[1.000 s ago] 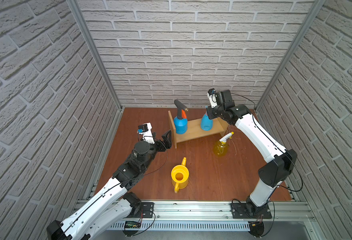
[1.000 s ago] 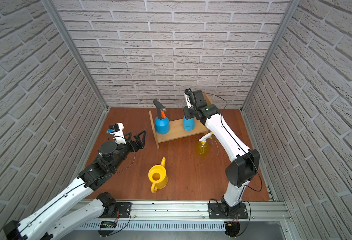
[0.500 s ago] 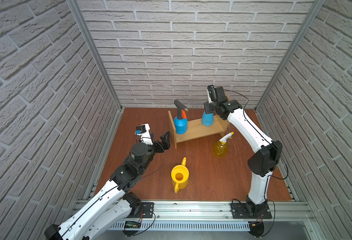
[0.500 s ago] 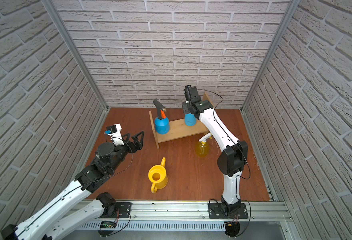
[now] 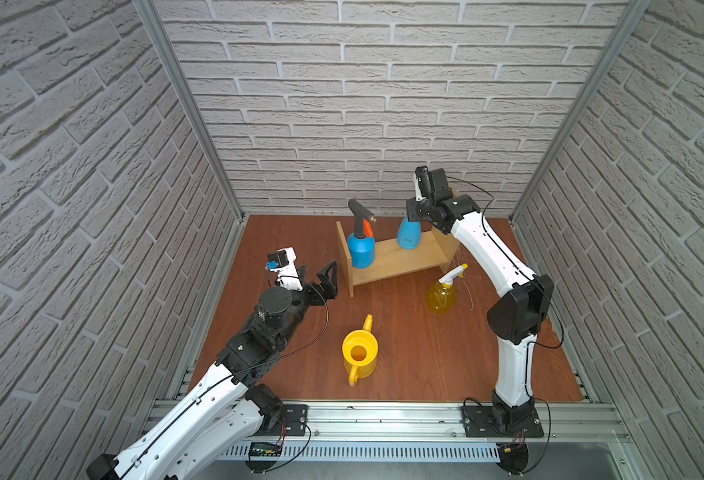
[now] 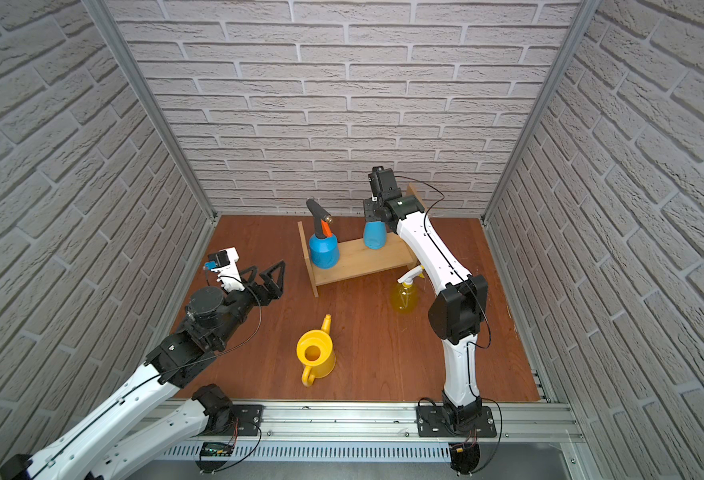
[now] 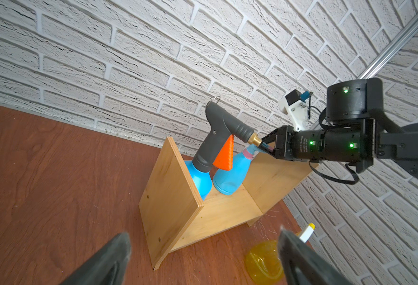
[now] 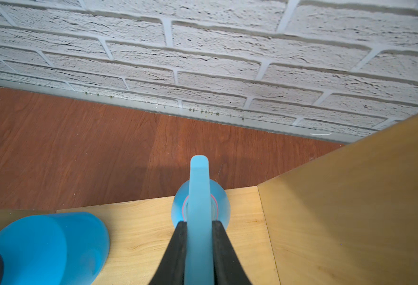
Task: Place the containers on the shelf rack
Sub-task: 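Place the container on the shelf.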
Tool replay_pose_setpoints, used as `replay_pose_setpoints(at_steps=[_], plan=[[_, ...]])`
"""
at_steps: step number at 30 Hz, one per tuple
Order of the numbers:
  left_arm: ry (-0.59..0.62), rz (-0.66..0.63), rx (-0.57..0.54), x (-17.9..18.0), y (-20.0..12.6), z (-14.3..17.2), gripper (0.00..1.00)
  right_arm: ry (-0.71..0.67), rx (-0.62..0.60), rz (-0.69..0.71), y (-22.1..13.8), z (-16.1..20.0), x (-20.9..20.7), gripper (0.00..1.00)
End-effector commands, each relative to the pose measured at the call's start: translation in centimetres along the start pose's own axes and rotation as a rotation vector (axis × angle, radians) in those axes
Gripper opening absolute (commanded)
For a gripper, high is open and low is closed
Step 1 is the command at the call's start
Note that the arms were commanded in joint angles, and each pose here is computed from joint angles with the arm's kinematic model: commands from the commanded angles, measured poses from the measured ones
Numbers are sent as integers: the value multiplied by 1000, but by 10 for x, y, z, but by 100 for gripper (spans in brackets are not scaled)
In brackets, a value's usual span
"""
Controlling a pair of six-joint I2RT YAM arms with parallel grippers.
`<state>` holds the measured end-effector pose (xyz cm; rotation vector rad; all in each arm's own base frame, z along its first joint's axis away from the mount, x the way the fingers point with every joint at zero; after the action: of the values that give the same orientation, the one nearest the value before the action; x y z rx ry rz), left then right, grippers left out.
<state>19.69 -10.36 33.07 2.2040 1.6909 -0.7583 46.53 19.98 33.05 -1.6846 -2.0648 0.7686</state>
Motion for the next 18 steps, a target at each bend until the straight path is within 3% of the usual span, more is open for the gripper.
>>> replay_pose_setpoints(at_steps=[1,18], plan=[[-9,-4,-30,2,-1,-3,98,9,8,-30,1,0,4,5],[-10,0,-25,1,4,-1,98,-61,-10,-44,-28,-5,11,7]])
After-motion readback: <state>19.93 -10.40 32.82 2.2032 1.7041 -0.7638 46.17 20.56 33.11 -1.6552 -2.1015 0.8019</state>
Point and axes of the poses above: each gripper's point midway between its finger pads, its own y axis out along the fingers, its own x axis along the line the jaws close on, z = x × y, the point moved 8 cm from there along -y, back along the fingers, and after that the axes turned 5 degrees about -y, right-handed, at the moved point
